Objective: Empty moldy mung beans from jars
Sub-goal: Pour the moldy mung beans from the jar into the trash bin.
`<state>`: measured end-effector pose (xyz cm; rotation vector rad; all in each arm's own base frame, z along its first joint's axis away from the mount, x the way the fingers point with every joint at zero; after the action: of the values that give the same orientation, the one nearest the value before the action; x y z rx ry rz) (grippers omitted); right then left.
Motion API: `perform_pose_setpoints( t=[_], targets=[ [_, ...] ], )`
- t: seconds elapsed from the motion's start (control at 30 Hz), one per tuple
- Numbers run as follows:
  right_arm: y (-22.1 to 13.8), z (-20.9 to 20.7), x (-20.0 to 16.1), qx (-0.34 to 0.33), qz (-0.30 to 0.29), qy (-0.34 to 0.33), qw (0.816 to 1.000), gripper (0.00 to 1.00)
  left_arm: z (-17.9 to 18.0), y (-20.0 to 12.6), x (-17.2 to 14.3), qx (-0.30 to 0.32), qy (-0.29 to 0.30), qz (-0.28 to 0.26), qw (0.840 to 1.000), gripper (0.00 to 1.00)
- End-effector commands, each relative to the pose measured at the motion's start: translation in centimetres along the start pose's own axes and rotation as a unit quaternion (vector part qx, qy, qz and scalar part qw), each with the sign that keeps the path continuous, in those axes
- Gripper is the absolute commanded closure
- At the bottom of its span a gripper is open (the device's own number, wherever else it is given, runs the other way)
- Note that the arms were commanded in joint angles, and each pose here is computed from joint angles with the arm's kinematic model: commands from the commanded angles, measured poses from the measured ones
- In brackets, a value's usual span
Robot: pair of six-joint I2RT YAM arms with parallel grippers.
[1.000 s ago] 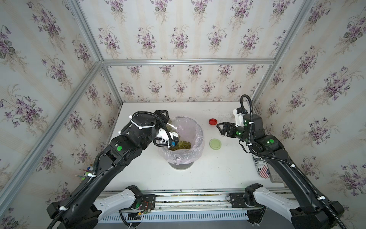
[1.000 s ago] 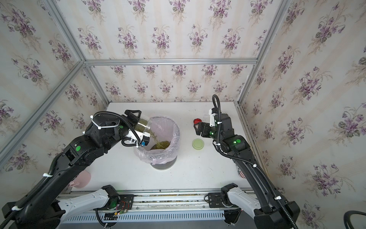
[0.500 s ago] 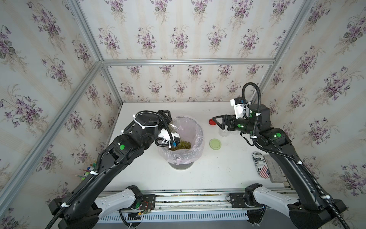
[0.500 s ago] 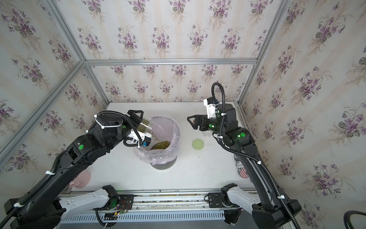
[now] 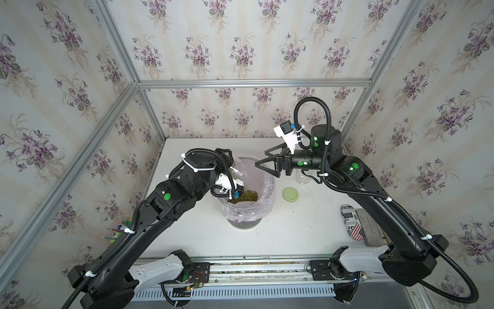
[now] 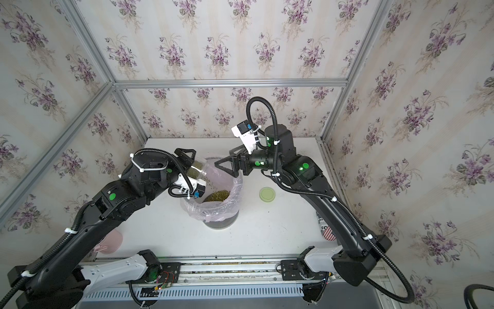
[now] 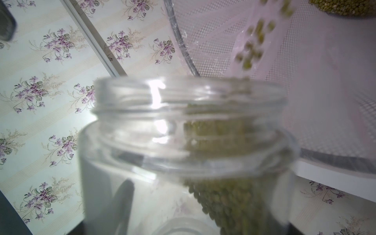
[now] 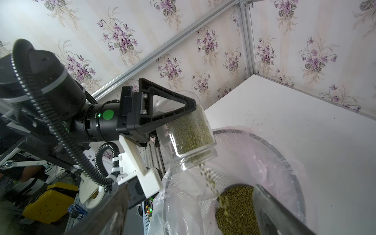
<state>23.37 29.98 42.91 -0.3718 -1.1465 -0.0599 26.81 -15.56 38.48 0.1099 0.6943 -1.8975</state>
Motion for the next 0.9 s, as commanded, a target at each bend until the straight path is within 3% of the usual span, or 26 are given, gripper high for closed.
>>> perform_pose_setpoints(
  t=[0.0,0.43,0.87],
  targets=[
    [1.1,0.3,0.4,0.002,0.006,-0.030,1.000,0.08,2.0,-0.4,-0.3,0.041,0.015,0.002,0.999,1.00],
    [5.8,1.5,-1.6,0.040,0.071,-0.067,0.994,0.08,2.2,-0.5,0.4,0.048,0.017,-0.015,0.999,1.00],
    [7.9,0.7,-2.0,0.049,0.083,-0.076,0.992,0.06,2.2,-0.4,0.9,0.046,0.023,-0.020,0.998,1.00]
  ],
)
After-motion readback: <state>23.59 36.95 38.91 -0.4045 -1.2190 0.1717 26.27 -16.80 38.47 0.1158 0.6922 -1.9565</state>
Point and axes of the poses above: each gripper's point midway between its finger pads, its own y axis out along the fingers, its own z axis along the line the jaws close on, x = y × z, the point moved 2 cm from there along -y, back along the fingers, and after that the axes turned 3 degrees about -y, right-handed, at the moved point
